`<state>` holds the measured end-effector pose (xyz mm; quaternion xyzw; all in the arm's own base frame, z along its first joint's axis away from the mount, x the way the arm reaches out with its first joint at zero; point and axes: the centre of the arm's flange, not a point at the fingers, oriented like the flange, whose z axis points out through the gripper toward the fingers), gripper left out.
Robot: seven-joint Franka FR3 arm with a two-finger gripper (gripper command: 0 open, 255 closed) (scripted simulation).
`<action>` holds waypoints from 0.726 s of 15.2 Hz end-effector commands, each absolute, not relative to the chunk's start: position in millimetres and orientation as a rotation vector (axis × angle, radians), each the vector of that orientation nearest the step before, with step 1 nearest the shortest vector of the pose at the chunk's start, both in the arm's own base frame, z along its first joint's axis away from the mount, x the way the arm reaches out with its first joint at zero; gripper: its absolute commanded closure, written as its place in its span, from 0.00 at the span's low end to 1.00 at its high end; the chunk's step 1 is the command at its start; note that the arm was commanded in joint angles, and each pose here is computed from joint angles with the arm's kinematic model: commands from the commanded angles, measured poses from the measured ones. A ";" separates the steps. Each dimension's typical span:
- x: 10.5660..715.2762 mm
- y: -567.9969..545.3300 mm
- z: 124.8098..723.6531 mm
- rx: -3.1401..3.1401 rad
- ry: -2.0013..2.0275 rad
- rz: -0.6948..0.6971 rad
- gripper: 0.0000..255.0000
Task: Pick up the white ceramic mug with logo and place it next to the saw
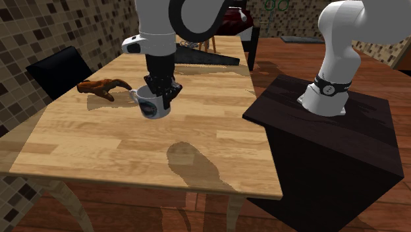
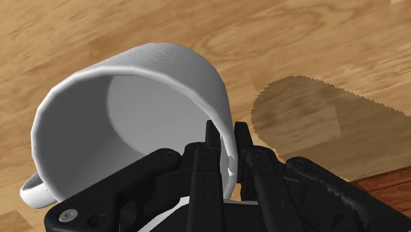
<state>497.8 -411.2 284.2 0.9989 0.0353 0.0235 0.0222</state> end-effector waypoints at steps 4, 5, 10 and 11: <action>497.8 -411.7 311.0 3.095 0.110 0.073 1.00; 497.8 -411.7 316.3 3.095 0.110 0.073 1.00; 497.8 -411.7 342.7 3.095 0.110 0.073 1.00; 497.8 -411.7 348.0 3.095 0.110 0.073 1.00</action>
